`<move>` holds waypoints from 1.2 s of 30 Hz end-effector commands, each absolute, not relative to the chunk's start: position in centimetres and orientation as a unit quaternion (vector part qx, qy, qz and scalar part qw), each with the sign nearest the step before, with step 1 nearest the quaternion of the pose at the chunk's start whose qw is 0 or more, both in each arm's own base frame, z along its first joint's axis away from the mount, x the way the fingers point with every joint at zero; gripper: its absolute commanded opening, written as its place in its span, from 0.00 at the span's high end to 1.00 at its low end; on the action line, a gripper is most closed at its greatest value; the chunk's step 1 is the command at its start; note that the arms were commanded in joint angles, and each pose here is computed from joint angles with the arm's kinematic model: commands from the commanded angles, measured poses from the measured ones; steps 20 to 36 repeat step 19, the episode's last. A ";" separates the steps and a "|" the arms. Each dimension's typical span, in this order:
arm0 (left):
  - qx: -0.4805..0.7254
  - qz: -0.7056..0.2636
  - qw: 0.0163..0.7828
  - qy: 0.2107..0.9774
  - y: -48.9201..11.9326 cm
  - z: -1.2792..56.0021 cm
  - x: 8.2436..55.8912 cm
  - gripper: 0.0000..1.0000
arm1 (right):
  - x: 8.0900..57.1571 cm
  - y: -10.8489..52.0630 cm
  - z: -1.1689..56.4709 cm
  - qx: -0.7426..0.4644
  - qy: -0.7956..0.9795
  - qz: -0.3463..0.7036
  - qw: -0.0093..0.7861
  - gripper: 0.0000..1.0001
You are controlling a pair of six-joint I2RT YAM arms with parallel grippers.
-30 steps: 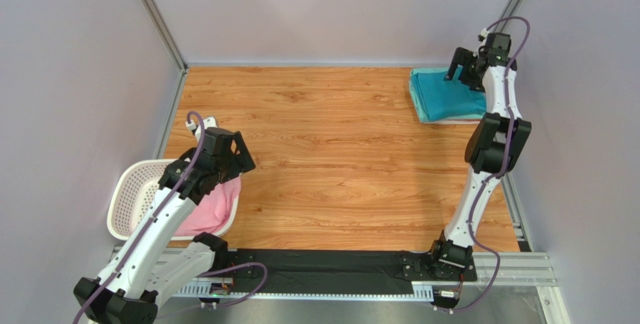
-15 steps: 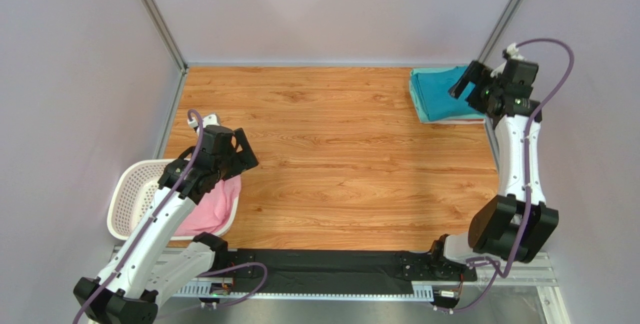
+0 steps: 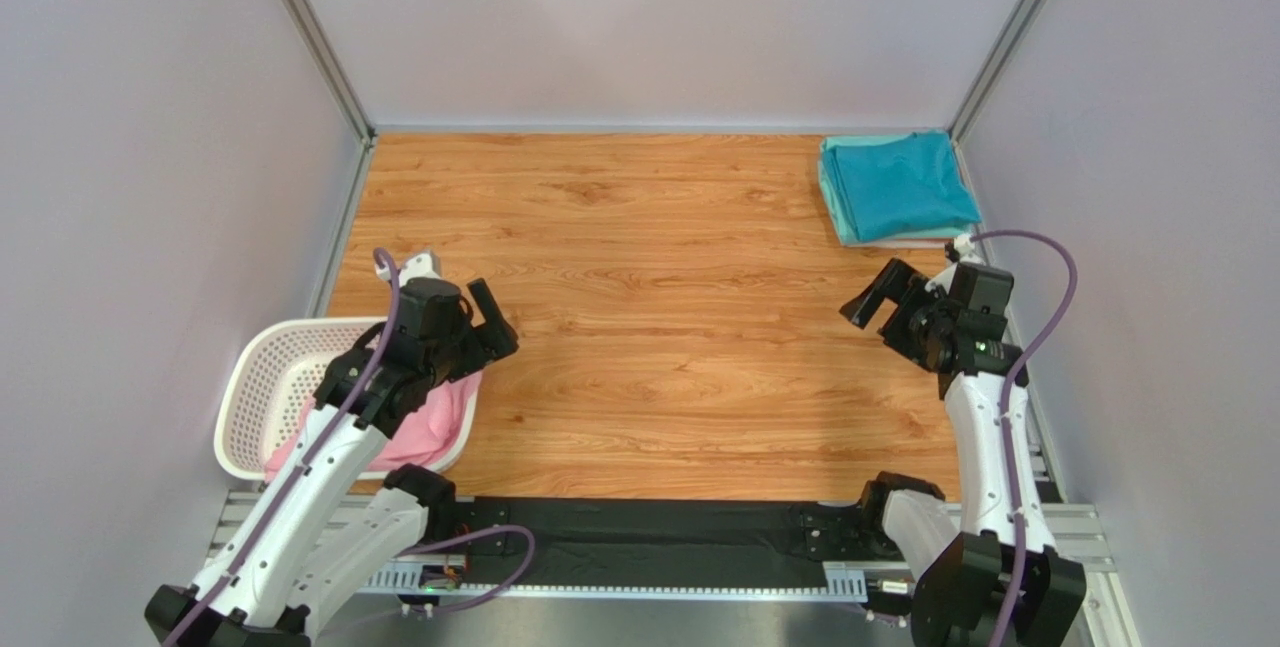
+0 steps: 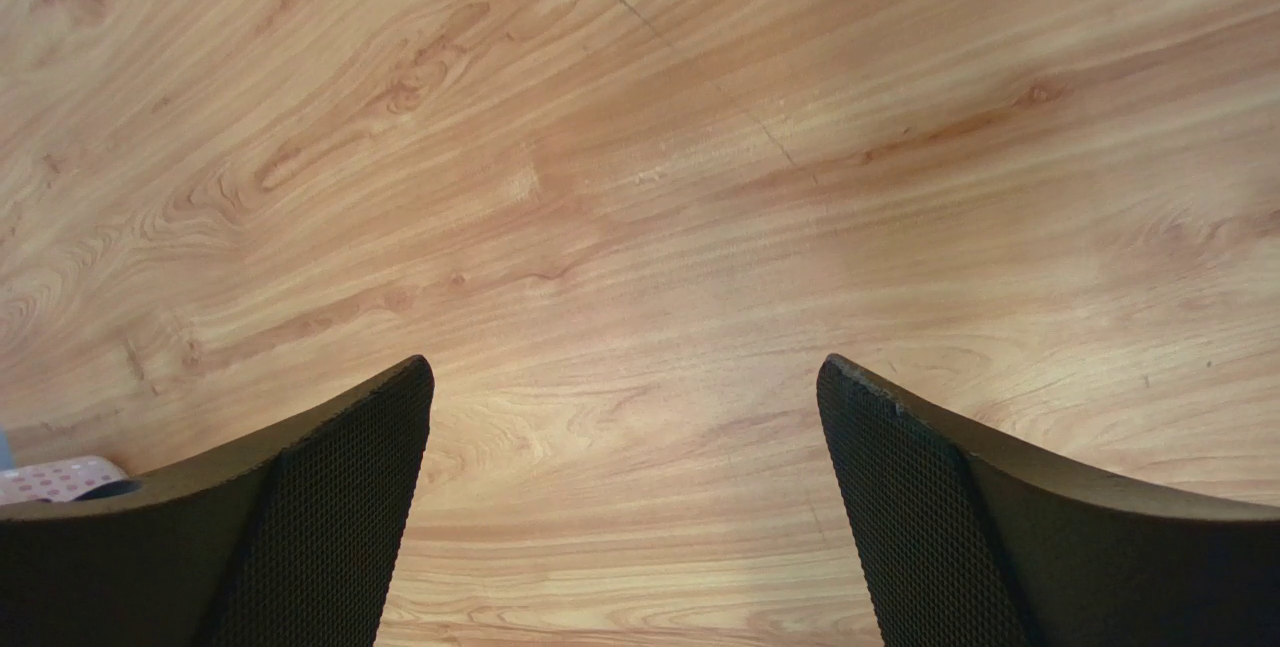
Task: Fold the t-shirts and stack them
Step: Reset both grippers
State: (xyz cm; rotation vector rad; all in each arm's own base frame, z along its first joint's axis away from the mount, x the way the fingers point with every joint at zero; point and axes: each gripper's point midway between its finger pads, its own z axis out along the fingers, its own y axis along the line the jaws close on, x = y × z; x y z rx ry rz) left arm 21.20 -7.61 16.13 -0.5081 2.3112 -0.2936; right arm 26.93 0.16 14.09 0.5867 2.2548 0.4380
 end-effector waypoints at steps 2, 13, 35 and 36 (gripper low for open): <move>-0.209 -0.131 0.384 0.889 -7.6 16.5 21.0 0.00 | 26.7 1.2 13.9 0.227 0.868 0.201 0.393 0.00; -0.228 -0.123 0.399 0.880 -6.4 16.8 19.8 0.00 | 26.6 1.5 15.5 0.218 0.850 0.210 0.432 0.00; -0.235 -0.117 0.400 0.878 -6.0 17.1 19.6 0.00 | 26.5 0.9 16.4 0.223 0.839 0.194 0.456 0.00; -0.235 -0.117 0.400 0.878 -6.0 17.1 19.6 0.00 | 26.5 0.9 16.4 0.223 0.839 0.194 0.456 0.00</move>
